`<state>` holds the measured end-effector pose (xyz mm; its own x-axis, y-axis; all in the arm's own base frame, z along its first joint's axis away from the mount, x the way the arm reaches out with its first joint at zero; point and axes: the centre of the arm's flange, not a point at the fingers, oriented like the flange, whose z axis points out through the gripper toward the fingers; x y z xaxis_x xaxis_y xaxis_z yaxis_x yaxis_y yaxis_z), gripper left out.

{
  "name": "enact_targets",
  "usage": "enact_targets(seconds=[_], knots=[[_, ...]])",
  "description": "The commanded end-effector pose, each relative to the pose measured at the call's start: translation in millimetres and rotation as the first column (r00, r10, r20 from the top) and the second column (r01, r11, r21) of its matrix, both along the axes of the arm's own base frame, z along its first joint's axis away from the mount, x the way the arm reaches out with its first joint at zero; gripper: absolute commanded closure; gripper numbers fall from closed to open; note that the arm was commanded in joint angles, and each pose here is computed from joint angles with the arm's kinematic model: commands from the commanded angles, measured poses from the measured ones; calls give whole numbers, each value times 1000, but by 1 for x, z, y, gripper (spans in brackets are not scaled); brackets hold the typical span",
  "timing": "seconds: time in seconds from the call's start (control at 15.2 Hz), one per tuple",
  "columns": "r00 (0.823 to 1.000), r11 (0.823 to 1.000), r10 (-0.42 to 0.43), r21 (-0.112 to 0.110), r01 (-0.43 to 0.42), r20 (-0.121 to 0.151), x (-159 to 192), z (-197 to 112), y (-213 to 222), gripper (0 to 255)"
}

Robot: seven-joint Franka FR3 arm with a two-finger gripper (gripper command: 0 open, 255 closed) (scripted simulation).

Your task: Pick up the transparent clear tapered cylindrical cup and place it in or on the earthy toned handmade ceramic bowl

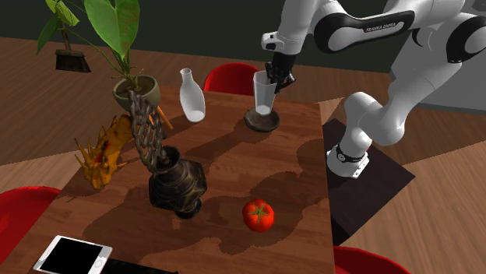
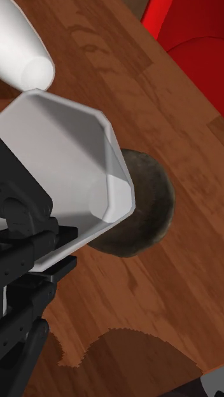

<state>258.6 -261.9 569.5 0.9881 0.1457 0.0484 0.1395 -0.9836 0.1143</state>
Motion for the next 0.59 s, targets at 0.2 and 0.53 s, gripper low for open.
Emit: enact_targets(seconds=[0.2,0.53], knots=[[1000,1000,0,-1,0,1,1,-27,1,255],[1000,1000,0,-1,0,1,1,-37,1,255]])
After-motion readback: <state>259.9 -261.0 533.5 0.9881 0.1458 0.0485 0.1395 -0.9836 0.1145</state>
